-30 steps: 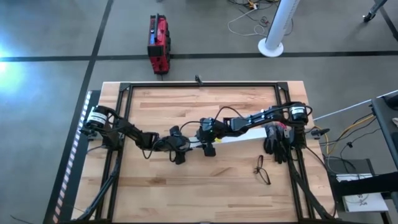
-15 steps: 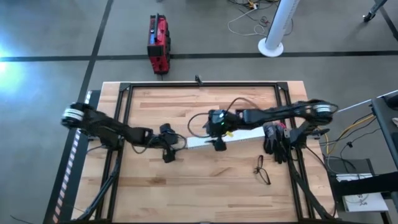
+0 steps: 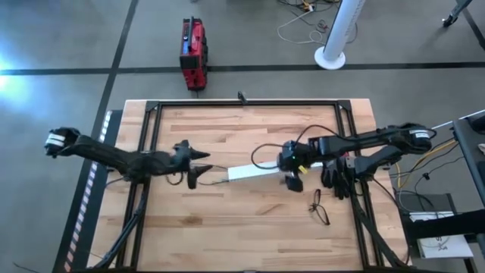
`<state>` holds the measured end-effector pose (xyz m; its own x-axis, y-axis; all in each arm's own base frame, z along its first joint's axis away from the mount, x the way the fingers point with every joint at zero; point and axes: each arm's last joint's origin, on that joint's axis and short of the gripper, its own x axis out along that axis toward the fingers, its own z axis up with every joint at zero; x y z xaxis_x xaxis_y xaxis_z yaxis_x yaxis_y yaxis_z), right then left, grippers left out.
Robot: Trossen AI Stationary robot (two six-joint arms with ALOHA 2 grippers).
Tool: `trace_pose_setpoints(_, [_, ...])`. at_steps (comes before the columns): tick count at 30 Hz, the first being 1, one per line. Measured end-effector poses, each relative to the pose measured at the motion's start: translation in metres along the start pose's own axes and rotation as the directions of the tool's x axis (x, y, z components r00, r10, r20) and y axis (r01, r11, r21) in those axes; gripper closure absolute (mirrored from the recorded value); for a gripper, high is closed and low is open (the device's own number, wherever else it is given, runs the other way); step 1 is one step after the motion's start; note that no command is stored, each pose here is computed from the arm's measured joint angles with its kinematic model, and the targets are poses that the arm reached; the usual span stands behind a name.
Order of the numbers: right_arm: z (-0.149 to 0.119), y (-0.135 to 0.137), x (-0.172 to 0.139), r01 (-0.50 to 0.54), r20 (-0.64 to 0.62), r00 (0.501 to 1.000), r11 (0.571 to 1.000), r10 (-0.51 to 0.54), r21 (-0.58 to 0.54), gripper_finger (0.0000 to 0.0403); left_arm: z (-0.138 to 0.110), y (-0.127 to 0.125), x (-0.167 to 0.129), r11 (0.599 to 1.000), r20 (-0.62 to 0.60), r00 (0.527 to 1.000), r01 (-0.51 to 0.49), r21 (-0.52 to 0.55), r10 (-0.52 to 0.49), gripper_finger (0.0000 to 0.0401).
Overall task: Ziptie cables
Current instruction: Adjust the white cable duct on the table
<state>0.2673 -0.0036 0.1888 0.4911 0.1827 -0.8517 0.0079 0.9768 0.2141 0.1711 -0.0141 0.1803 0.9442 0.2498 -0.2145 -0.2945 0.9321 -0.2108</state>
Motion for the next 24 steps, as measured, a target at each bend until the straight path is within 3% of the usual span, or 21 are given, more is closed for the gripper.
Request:
trace_pose_setpoints(2, [-0.005, 0.009, 0.005, -0.153, -0.034, 0.988, 0.988, 0.153, 0.011, 0.0168, -0.004, 0.0, -0.007, 0.99, 0.176, 0.978, 0.122, -0.071, -0.108, 0.0178])
trace_pose_setpoints(4, [-0.012, 0.017, 0.013, -0.209, -0.08, 0.975, 0.978, 0.209, 0.004, 0.0188, -0.009, 0.001, -0.016, 0.969, 0.308, 0.933, 0.227, -0.1, -0.187, 0.0187])
trace_pose_setpoints(6, [-0.02, 0.019, 0.022, -0.157, -0.128, 0.98, 0.988, 0.155, -0.007, 0.0208, -0.008, 0.0, -0.019, 0.959, 0.373, 0.902, 0.267, -0.092, -0.215, 0.0197])
trace_pose_setpoints(9, [-0.023, 0.016, 0.036, -0.001, -0.152, 0.988, 0.998, -0.008, -0.062, 0.0236, -0.003, -0.008, -0.011, 0.968, 0.356, 0.905, 0.251, -0.003, -0.233, 0.0213])
trace_pose_setpoints(12, [-0.017, 0.01, 0.051, 0.143, -0.129, 0.978, 0.979, -0.162, -0.144, 0.0259, 0.004, -0.017, 0.001, 0.97, 0.335, 0.91, 0.232, 0.074, -0.244, 0.0231])
trace_pose_setpoints(15, [0.003, 0.005, 0.062, 0.334, -0.044, 0.936, 0.921, -0.35, -0.201, 0.028, 0.011, -0.025, 0.008, 0.96, 0.334, 0.901, 0.249, 0.129, -0.278, 0.025])
trace_pose_setpoints(18, [0.027, 0.002, 0.068, 0.511, 0.016, 0.852, 0.823, -0.524, -0.249, 0.0301, 0.013, -0.025, 0.006, 0.954, 0.322, 0.9, 0.256, 0.158, -0.295, 0.0268])
trace_pose_setpoints(20, [0.043, 0.004, 0.068, 0.532, 0.042, 0.841, 0.809, -0.54, -0.252, 0.0313, 0.014, -0.023, 0.001, 0.954, 0.315, 0.903, 0.253, 0.161, -0.293, 0.0281])
trace_pose_setpoints(24, [0.05, 0.013, 0.057, 0.363, -0.02, 0.922, 0.879, -0.387, -0.308, 0.0335, 0.013, -0.017, -0.009, 0.957, 0.276, 0.917, 0.261, 0.13, -0.288, 0.0304])
